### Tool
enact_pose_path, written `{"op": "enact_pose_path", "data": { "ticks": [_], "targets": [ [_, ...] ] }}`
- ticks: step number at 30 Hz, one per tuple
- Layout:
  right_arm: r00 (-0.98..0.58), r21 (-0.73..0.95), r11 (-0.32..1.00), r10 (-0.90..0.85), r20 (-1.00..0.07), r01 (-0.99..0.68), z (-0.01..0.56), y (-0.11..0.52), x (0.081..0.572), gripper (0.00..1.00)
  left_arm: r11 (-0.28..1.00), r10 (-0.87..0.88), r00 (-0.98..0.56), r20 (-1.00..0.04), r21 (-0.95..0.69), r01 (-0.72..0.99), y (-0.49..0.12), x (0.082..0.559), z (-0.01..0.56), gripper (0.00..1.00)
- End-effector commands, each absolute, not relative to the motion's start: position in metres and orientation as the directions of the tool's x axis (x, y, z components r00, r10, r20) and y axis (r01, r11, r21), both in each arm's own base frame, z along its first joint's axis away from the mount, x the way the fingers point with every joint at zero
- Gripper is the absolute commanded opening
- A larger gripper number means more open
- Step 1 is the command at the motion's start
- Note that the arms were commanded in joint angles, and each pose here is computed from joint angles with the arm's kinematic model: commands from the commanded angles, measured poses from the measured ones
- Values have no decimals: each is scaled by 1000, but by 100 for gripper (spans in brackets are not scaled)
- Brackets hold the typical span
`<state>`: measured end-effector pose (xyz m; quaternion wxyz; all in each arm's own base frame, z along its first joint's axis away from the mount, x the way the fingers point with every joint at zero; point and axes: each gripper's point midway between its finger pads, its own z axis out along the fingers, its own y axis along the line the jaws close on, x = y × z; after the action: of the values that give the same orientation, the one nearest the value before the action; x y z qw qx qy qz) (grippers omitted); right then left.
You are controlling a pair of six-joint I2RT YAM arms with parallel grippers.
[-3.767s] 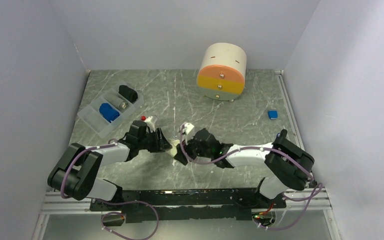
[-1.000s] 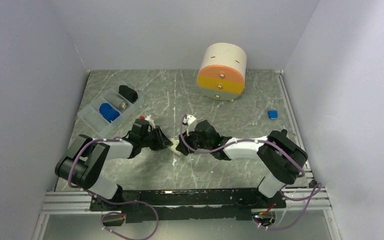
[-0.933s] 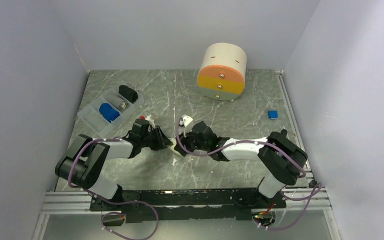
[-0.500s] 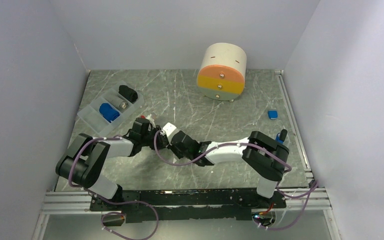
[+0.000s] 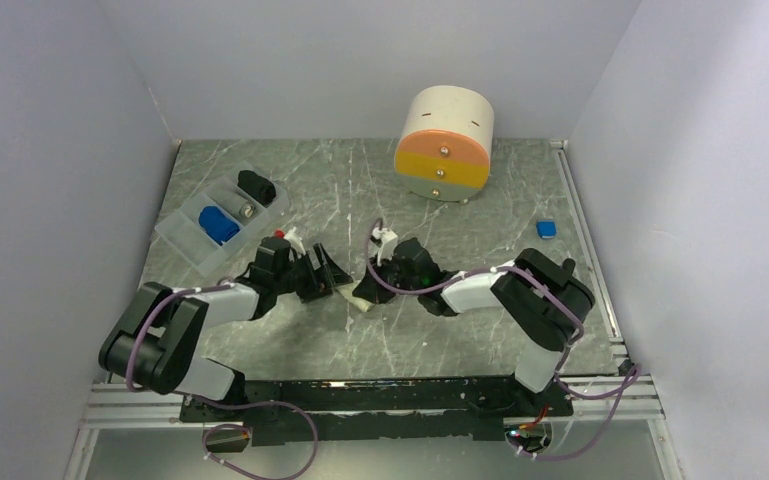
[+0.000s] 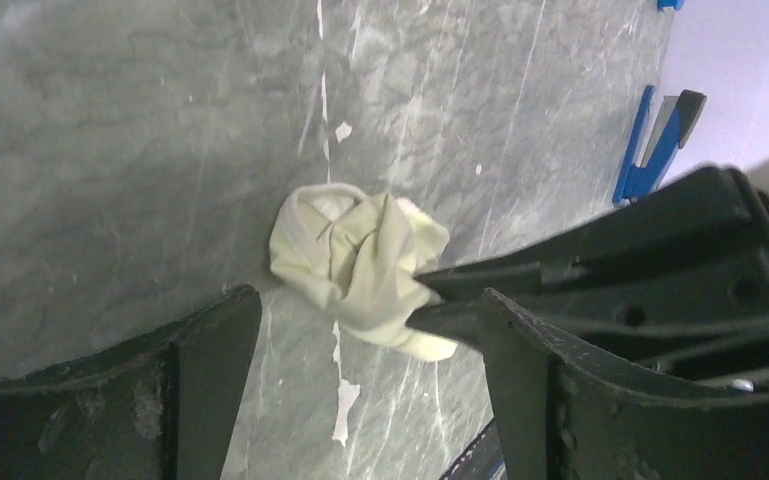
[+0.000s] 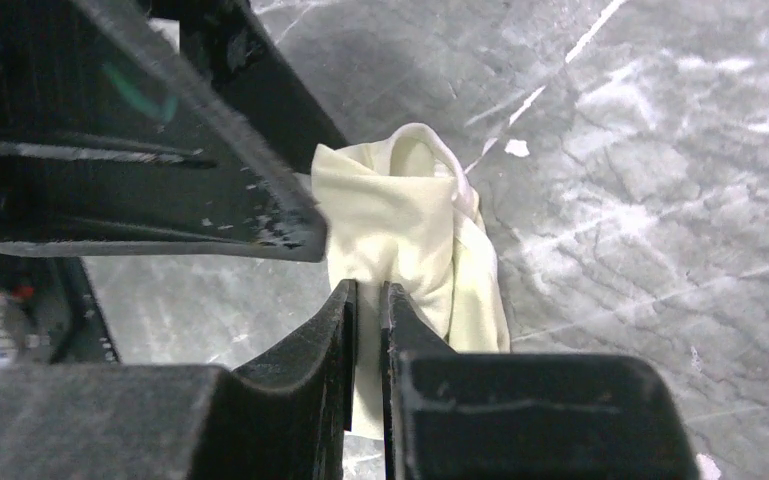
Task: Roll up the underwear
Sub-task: Roll the underwear to the center of the board.
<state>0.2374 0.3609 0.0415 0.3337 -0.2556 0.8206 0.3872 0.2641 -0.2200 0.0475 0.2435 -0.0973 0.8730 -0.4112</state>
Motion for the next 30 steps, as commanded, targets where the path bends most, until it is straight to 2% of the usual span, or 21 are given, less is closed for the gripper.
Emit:
{"op": "enact_pose_path", "data": {
  "ticks": [1, 7, 8, 10, 12, 17, 19, 22, 24, 27, 30],
  "targets": [
    [-789, 696, 447, -39, -613, -562, 48, 364, 221, 9, 629, -392, -857, -333, -777, 15, -220, 255, 47, 84],
    [-843, 787, 403, 63, -534, -468, 44, 352, 230, 10, 615, -401, -866, -300, -789, -12, -237, 249, 39, 79],
    [-850, 798, 396, 76, -522, -455, 44, 351, 230, 10, 616, -405, -866, -292, -787, -23, -238, 251, 36, 75],
    [-854, 809, 386, 93, -512, -443, 43, 348, 231, 12, 620, -431, -859, -276, -782, -60, -237, 255, 30, 59],
    [-855, 812, 378, 92, -511, -444, 44, 347, 232, 14, 615, -485, -820, -306, -786, -71, -232, 260, 32, 55],
    [-825, 762, 406, 32, -564, -505, 47, 346, 234, 25, 651, -497, -805, -323, -753, -100, -226, 265, 24, 52],
    [-807, 732, 426, 11, -591, -531, 50, 344, 237, 33, 649, -489, -816, -309, -754, -104, -229, 266, 20, 49],
    [-746, 617, 514, -70, -662, -596, 51, 334, 243, 43, 659, -480, -827, -294, -743, -118, -230, 266, 12, 44],
    [-657, 478, 570, -149, -739, -668, 58, 331, 246, 47, 692, -458, -840, -291, -710, -131, -227, 264, 4, 44],
    [-500, 250, 621, -267, -824, -743, 69, 327, 248, 50, 720, -438, -847, -301, -682, -129, -226, 266, 3, 43],
    [-376, 56, 644, -372, -848, -763, 73, 324, 247, 51, 730, -436, -846, -308, -671, -131, -225, 269, 4, 43]
  ]
}}
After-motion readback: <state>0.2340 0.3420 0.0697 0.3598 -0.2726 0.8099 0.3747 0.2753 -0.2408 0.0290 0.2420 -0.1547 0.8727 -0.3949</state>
